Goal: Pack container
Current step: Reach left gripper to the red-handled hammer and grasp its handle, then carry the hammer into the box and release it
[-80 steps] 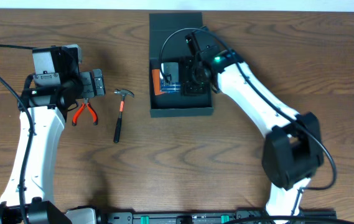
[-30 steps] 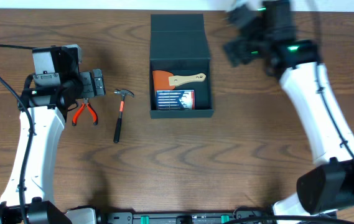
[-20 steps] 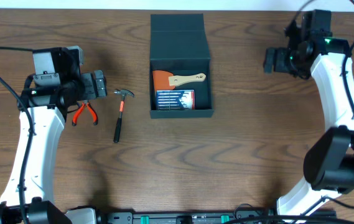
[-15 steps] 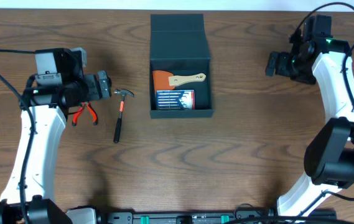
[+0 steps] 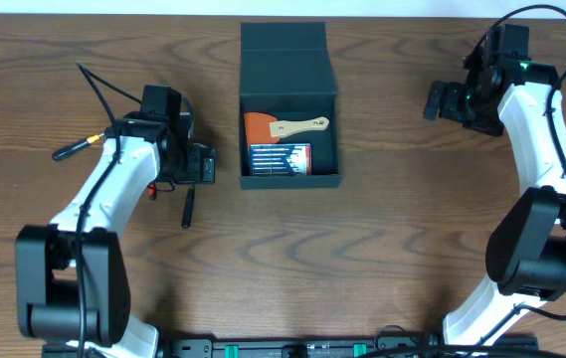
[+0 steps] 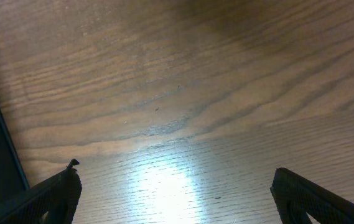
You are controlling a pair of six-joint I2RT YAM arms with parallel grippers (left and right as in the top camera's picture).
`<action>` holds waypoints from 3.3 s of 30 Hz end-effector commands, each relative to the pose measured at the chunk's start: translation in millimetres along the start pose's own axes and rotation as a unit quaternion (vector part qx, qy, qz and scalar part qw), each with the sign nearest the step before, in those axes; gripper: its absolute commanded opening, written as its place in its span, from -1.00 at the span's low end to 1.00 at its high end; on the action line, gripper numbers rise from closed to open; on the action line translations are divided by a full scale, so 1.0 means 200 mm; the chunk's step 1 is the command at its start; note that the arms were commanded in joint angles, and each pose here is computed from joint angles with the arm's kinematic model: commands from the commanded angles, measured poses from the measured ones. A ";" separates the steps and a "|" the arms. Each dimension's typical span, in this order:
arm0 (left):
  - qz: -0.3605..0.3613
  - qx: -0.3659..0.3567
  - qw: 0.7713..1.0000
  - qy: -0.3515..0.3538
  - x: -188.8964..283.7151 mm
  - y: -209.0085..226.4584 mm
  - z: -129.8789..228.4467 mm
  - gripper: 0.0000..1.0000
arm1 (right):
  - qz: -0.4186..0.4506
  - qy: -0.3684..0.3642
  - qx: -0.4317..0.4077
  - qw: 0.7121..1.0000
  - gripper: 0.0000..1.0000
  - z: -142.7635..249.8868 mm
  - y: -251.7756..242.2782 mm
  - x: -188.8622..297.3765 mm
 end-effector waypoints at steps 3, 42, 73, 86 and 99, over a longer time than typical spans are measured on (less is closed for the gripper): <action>-0.015 -0.011 1.000 -0.001 -0.09 0.03 -0.05 0.95 | -0.002 0.006 -0.010 1.000 0.99 0.01 0.00 -0.02; -0.051 -0.045 0.998 0.014 -0.34 0.03 -0.06 -0.26 | -0.001 0.026 -0.012 1.000 0.98 0.05 0.00 -0.01; -0.036 -0.296 0.935 -0.192 0.55 -0.35 -0.39 -0.89 | -0.001 0.026 -0.012 1.000 0.99 0.05 0.00 -0.01; -0.049 -0.583 0.762 -0.277 0.57 -1.05 -0.23 -0.89 | -0.001 0.027 -0.012 1.000 0.98 0.05 0.00 -0.01; -0.051 -0.669 0.710 -0.213 0.19 -1.21 -0.15 -0.89 | -0.003 0.028 -0.009 1.000 0.99 0.05 0.01 -0.01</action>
Point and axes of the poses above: each gripper's point midway between its finger pads, its own x axis back along the fingers, its own y axis along the line the jaws close on, z = x × y, the point moved 5 cm from there along x, back along the fingers, and after that the axes turned 6 degrees about x, right-handed, at the moved point
